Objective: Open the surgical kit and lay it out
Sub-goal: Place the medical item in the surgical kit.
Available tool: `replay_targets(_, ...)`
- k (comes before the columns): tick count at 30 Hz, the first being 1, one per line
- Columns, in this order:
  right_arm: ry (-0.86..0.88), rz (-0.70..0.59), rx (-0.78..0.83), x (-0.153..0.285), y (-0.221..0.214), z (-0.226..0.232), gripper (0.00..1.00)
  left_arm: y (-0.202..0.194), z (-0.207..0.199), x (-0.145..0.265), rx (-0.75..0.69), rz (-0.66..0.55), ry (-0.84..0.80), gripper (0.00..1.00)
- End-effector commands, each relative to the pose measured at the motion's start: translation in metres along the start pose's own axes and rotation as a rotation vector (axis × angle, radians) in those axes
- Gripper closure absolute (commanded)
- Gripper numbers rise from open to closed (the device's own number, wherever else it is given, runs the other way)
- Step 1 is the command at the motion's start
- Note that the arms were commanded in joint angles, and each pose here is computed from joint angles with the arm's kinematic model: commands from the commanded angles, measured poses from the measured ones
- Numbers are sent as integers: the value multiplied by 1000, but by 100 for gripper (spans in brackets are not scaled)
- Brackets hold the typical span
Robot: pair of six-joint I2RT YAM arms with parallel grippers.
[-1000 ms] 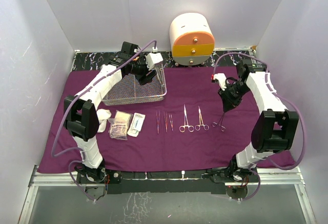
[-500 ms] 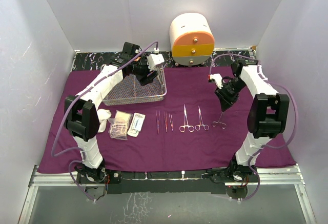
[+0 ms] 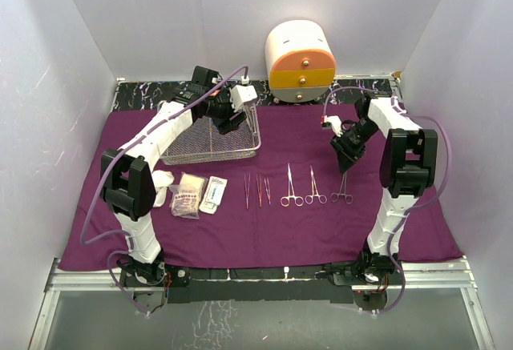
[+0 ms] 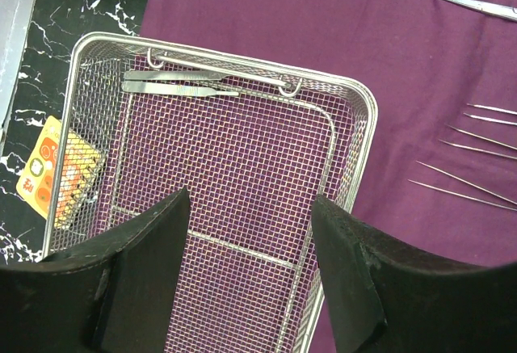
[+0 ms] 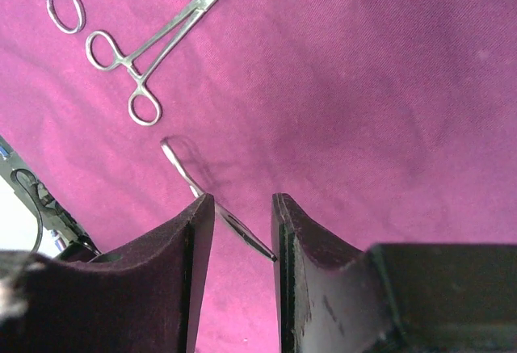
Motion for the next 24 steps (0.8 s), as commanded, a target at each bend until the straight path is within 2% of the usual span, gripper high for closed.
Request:
replay_targets(1,-7,-66,15,6,18,-10,67,2,-7,2,-16,-3,-21,40)
replay_targets(24,96,-171,-118,-24,40,-26,71,0,-11,4,-27,1,-35,39)
Point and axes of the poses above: each gripper's point midway between its finger pads, its own x axis back along the fingers, its own z axis along the line the jaws close on, y = z × x, the point moved 1 cm from there along x, back along the fingers, and after that the axes turned 7 degrees about x, right-handed, at the moved point
